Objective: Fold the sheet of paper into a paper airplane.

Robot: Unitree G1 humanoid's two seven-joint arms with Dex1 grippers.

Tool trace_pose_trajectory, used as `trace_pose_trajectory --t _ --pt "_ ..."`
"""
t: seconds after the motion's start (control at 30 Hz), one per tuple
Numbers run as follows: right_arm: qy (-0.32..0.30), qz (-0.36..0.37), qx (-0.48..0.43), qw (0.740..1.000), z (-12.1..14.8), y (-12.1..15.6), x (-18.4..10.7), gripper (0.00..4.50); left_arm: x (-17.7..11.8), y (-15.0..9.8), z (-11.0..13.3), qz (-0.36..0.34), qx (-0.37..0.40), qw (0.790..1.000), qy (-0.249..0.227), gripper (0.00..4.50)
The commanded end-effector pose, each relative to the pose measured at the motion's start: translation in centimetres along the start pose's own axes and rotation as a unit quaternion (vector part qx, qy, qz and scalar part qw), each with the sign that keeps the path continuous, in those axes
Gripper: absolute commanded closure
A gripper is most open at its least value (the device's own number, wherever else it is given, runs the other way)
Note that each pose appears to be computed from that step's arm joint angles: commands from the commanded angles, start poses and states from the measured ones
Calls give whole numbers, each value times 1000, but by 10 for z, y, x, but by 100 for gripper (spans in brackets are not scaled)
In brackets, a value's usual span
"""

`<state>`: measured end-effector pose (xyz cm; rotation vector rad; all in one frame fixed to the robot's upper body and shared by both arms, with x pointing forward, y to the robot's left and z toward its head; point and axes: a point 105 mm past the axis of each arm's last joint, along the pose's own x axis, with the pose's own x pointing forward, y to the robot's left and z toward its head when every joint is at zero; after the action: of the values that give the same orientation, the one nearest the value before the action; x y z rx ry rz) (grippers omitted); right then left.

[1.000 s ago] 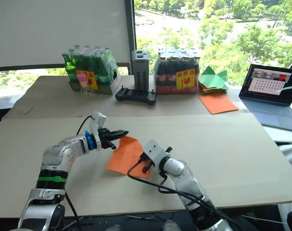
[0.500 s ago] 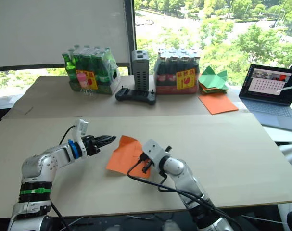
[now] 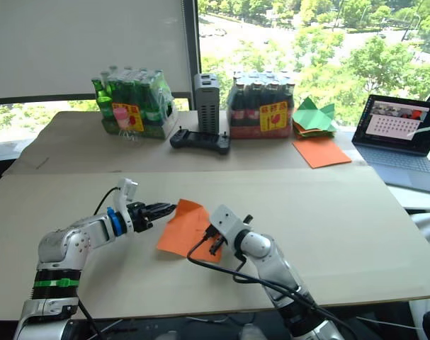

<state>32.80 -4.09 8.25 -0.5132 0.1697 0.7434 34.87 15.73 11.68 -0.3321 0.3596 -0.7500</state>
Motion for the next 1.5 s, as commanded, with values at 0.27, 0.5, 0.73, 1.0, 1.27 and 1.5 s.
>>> trace_pose_trajectory --t 0.27,0.5,0.73,1.0,1.27,1.5 --pt "18 10 4 1000 -8 8 1 450 27 -12 10 -26 43 999 -2 239" --pt "18 7 2 1000 -8 6 0 450 32 -17 4 -41 71 996 16 239" --pt "18 6 1 1000 -8 6 0 450 31 -15 5 -37 67 997 10 239" --pt "18 6 -2 1000 -8 6 0 450 27 -13 7 -35 67 997 4 239" --pt "18 7 -2 1000 -7 7 0 450 21 -21 -2 -54 103 993 22 449" --pt "18 8 -3 1000 -7 7 1 450 17 -24 -16 -61 200 976 60 449"
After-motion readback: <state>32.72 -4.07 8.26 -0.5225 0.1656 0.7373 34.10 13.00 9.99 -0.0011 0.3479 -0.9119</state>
